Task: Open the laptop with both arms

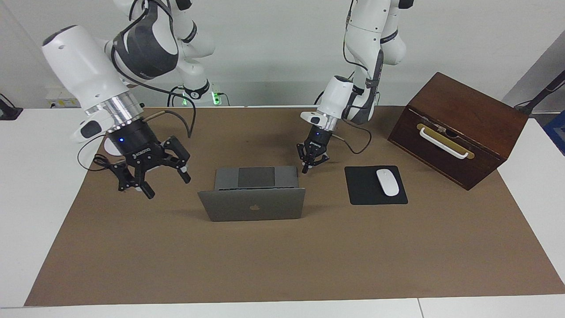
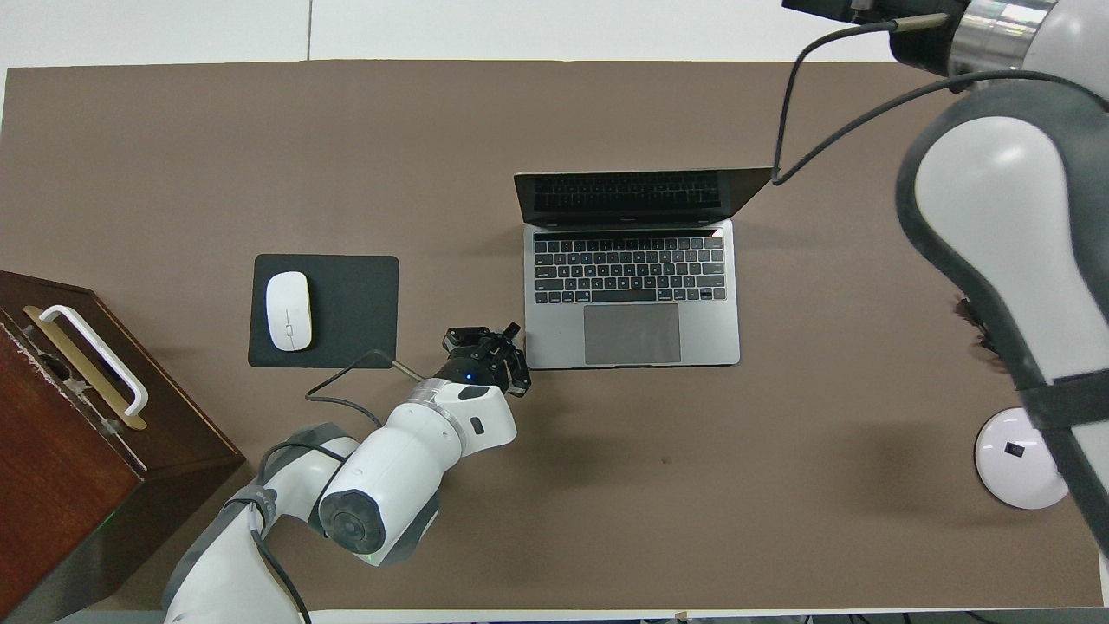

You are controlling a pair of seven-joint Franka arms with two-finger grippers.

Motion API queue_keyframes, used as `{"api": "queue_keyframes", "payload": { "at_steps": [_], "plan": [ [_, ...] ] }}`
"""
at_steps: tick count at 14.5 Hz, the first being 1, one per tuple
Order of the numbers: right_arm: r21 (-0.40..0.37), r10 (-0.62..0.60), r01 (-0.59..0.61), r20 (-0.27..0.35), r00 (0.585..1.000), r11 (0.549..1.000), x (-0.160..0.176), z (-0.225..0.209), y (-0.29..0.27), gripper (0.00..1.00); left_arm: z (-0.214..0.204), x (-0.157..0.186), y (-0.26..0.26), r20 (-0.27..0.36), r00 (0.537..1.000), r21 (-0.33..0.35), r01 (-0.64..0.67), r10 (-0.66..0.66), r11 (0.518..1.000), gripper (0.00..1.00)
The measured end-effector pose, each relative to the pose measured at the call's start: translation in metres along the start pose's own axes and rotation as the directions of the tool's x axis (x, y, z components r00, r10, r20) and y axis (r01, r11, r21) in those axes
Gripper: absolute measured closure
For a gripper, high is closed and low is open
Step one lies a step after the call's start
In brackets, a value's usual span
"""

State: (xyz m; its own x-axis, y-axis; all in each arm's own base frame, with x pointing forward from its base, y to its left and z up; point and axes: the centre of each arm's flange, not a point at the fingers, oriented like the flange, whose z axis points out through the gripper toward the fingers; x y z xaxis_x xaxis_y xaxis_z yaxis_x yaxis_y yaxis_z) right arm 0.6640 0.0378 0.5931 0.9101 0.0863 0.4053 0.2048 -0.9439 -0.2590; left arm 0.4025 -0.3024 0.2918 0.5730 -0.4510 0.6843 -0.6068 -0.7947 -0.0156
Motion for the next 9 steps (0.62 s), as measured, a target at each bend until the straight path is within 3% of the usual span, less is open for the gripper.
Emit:
{"api": "queue_keyframes", "payload": {
  "at_steps": [2, 4, 9],
  "plan": [
    [-0.09, -0.001, 0.015, 0.154, 0.988, 0.996, -0.021, -0.02, 0.011, 0.0, -0.005, 0.001, -0.005, 0.056, 0.998, 0.004, 0.008, -0.008, 1.0, 0.99],
    [-0.168, 0.054, -0.01, 0.258, 0.965, 0.986, -0.039, -0.039, 0.013, 0.0, -0.016, 0.009, -0.017, 0.121, 0.992, 0.018, 0.028, -0.03, 0.999, 0.99],
    [-0.339, 0.243, -0.11, 0.377, 0.894, 0.934, -0.072, -0.066, 0.026, 0.0, -0.058, 0.028, -0.054, 0.238, 0.968, 0.055, 0.065, -0.076, 0.996, 0.99]
  ]
}}
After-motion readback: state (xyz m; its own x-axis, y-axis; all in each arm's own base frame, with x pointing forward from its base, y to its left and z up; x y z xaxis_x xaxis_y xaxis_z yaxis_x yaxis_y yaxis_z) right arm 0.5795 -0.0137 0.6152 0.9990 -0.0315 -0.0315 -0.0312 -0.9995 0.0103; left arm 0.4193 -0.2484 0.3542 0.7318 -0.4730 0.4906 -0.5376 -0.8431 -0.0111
